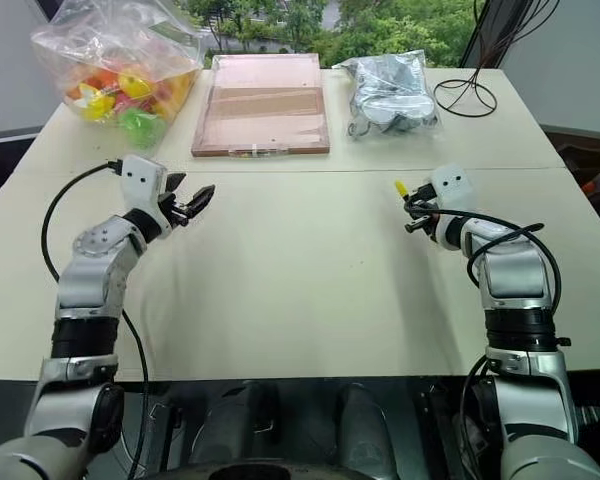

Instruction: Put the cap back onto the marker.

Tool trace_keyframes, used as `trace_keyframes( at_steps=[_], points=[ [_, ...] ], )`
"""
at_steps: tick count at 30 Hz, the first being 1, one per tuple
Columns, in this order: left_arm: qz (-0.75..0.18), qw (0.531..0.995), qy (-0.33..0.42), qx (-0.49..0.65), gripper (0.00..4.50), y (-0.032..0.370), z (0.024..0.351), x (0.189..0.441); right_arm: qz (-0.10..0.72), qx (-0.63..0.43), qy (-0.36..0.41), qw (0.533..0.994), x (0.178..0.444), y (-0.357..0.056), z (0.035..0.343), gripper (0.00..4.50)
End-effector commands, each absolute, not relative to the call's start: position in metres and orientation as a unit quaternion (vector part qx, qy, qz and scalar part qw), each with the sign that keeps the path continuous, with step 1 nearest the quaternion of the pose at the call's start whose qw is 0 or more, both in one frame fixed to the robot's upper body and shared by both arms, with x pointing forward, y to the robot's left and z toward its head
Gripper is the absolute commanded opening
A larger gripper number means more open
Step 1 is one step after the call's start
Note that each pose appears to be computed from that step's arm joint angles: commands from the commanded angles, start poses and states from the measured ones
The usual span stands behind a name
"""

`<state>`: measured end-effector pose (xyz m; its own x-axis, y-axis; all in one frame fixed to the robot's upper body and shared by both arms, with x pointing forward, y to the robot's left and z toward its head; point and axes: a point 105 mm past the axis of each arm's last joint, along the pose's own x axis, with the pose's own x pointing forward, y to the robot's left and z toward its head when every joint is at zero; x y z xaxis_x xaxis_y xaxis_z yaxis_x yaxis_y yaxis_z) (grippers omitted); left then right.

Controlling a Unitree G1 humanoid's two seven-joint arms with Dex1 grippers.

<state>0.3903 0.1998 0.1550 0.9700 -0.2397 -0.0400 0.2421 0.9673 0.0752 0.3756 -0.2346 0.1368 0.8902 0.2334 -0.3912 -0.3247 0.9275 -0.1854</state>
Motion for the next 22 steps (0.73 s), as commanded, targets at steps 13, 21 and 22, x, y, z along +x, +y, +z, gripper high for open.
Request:
trace_keyframes(
  at_steps=[13,21,22],
  points=[
    [-0.069,0.996,0.034,0.039,3.39,0.213,0.147,0.378,0.116,-0.132,0.168,0.97,0.371,-0.247,0.144,4.46],
    [-0.079,0.994,0.02,0.07,3.39,0.243,0.157,0.35,0.076,-0.153,0.055,0.984,0.363,-0.295,0.196,4.46],
    [-0.078,0.994,0.018,0.07,3.39,0.245,0.157,0.346,0.076,-0.162,0.05,0.983,0.36,-0.299,0.196,4.46]
  ],
)
